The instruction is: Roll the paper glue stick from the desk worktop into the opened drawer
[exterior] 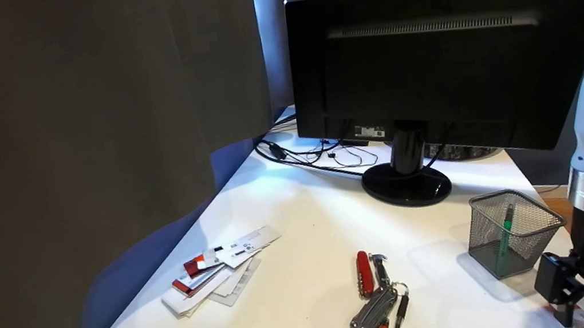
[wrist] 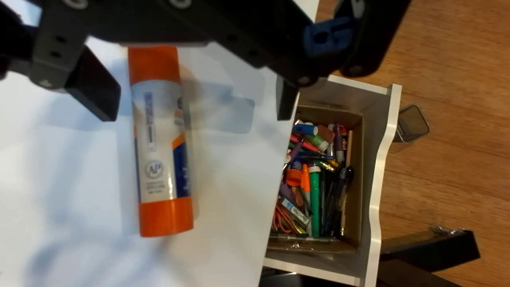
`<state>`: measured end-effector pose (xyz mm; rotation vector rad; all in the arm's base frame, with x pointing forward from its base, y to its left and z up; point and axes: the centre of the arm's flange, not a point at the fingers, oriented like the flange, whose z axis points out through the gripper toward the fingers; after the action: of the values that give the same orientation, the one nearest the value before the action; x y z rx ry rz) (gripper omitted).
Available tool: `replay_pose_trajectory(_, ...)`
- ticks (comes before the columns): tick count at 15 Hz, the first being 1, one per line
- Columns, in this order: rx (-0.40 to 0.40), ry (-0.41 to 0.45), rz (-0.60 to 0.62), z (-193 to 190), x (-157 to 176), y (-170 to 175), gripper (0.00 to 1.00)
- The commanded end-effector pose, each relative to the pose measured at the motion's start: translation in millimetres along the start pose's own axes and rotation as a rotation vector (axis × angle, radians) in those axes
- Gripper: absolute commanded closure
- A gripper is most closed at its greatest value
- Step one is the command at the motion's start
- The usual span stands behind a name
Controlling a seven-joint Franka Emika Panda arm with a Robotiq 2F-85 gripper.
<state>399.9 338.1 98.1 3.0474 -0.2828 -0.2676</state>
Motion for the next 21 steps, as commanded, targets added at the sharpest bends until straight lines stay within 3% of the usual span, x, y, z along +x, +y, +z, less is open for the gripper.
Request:
replay_pose_trajectory(1, -0.028, -0.015, 0.058, 3.1, -2.2, 8.7, 0.00)
replay_pose_trajectory(9, -0.078, -0.035, 0.166, 9.6, -5.9, 48.0, 0.00)
replay_pose_trajectory(15, -0.095, -0.007, 0.235, -6.3, -8.1, 71.8, 0.00)
replay_pose_trajectory(21, -0.064, 0.007, 0.274, -27.7, -10.8, 79.9, 0.00)
